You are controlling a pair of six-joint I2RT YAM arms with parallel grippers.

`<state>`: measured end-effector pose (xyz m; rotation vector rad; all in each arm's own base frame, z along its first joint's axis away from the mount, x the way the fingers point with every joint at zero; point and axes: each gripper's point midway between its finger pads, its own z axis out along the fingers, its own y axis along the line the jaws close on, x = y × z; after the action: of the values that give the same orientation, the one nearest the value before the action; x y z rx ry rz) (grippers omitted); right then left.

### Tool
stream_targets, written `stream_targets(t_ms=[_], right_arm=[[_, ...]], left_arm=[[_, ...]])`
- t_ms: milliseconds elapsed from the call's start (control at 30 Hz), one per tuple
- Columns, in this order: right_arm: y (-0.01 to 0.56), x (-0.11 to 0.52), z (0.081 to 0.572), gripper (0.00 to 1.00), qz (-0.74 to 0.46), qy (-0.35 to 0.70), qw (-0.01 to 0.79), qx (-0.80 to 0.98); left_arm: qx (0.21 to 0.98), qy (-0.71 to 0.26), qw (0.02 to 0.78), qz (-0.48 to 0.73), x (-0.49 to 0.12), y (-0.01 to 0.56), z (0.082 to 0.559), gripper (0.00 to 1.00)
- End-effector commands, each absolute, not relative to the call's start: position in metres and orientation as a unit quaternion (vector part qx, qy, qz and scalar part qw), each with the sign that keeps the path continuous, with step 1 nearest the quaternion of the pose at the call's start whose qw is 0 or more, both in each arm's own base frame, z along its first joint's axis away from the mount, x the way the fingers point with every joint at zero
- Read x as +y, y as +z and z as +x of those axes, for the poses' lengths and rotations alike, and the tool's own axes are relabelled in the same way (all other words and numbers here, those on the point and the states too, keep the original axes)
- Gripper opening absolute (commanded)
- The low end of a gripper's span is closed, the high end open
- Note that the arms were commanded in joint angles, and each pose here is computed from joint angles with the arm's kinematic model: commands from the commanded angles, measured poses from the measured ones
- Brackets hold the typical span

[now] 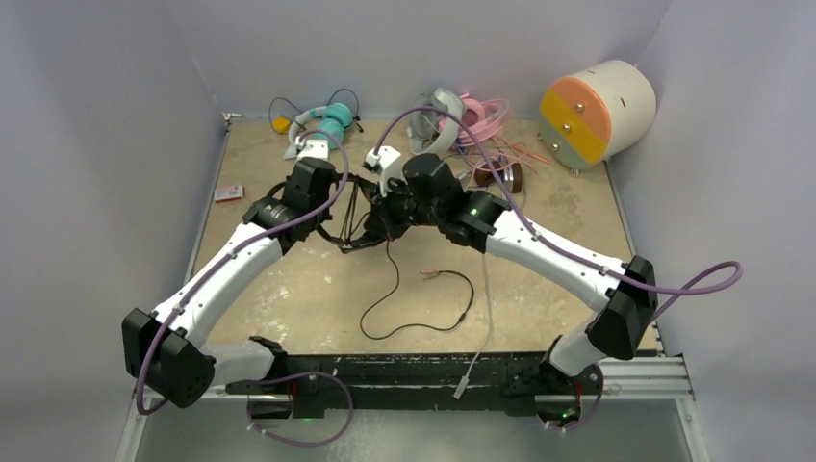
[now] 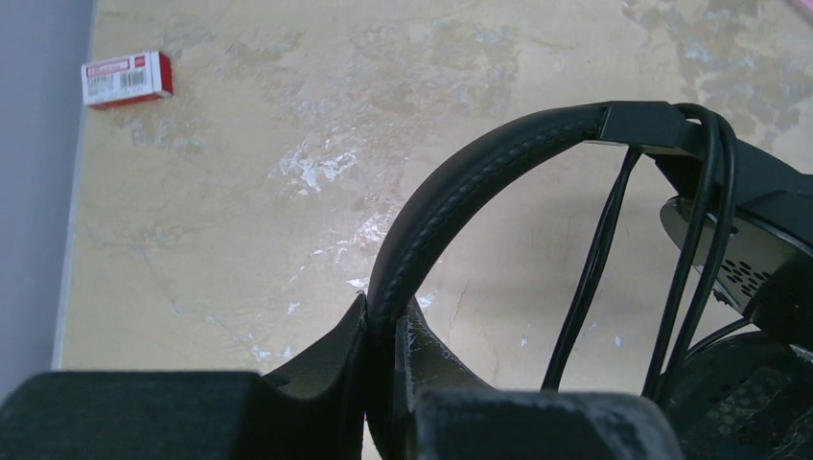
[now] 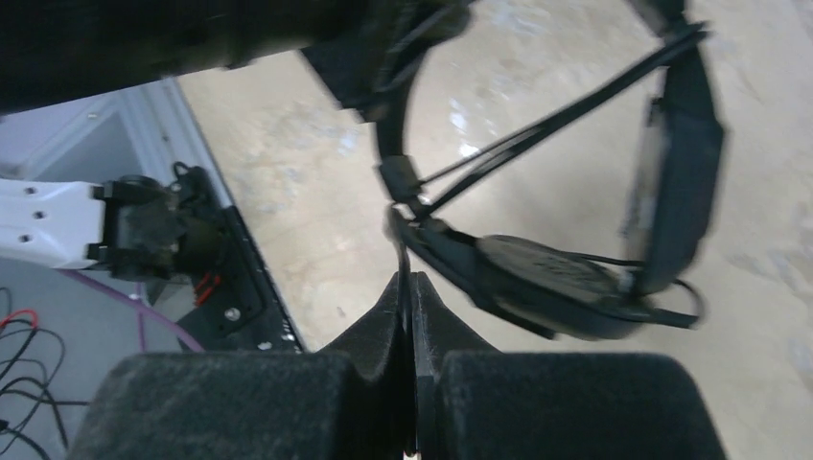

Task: Wrap the headphones
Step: Wrap the headphones cable around the headphones.

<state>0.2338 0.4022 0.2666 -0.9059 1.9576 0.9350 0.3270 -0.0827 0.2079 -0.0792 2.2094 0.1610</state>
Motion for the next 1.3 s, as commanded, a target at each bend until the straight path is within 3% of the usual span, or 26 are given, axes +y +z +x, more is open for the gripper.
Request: stream_targets(t_ms=[0,167,467,867,1267], right_arm=[[0.268,0.369,0.254,0.02,-0.357,0.304,0.385,0.795],[0.260,0.340,0.283,0.02,-0.336,0.224,0.414,0.816],[0.248,0.300,0.324,0.11,-0.292,0.136,0.436,0.840],[0.221,0.265,0.361,0.14,-0.242,0.147,0.416,0.864],[0.200,0.266,0.384,0.11,-0.212,0.226,0.390,0.867]], left_arm=[[0.879,0.088,0.467,0.029,-0.095,0.216,0.330,0.00],[0.876,0.129,0.458,0.074,-0.105,0.209,0.325,0.00],[0.890,0.070,0.427,0.144,-0.131,0.198,0.314,0.00],[0.895,0.026,0.410,0.176,-0.149,0.194,0.305,0.00],[0.883,-0.135,0.403,0.200,-0.191,0.237,0.270,0.00]])
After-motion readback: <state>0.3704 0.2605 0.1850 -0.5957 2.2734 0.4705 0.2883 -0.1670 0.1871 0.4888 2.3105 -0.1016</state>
